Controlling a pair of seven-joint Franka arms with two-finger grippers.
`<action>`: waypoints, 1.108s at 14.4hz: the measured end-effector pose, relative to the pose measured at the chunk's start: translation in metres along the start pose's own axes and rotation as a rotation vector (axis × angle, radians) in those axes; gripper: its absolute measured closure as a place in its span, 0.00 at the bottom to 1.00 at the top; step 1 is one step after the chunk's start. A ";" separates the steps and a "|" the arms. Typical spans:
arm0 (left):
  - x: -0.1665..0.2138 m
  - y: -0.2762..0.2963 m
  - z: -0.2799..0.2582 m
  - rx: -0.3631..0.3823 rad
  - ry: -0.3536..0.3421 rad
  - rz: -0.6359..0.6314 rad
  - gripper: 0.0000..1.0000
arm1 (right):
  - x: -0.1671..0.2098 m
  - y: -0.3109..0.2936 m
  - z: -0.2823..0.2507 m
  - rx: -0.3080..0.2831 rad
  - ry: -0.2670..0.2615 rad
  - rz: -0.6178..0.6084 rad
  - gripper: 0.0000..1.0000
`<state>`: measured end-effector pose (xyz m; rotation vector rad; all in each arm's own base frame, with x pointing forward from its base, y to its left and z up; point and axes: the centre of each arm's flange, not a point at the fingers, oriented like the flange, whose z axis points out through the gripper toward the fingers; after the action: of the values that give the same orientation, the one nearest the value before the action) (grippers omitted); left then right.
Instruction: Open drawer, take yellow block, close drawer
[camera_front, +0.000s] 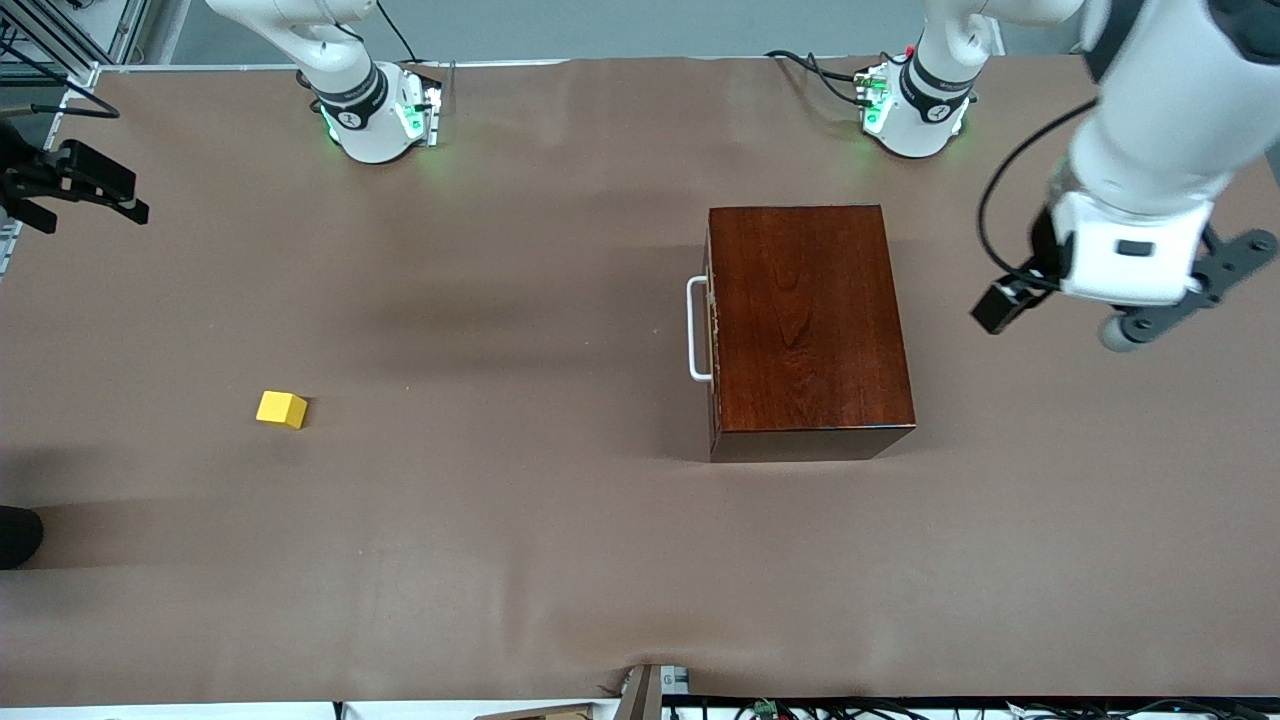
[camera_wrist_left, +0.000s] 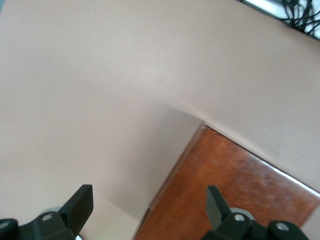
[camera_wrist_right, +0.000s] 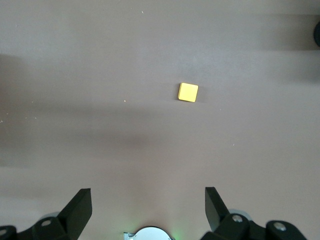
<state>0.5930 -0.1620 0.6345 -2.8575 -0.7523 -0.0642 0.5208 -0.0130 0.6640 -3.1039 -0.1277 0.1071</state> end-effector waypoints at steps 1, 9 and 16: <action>0.010 -0.014 0.005 0.008 -0.012 0.031 0.00 | 0.000 0.000 0.000 0.000 0.000 0.000 0.00; 0.065 -0.133 0.031 -0.022 -0.104 0.249 0.00 | -0.002 0.000 0.001 0.002 -0.016 0.000 0.00; 0.041 -0.178 0.013 -0.102 -0.065 0.371 0.00 | -0.003 0.000 0.002 0.003 -0.027 0.001 0.00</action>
<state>0.5414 0.0127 0.6552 -3.0566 -0.2237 0.0443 0.5177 -0.0134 0.6619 -3.1000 -0.1263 0.1491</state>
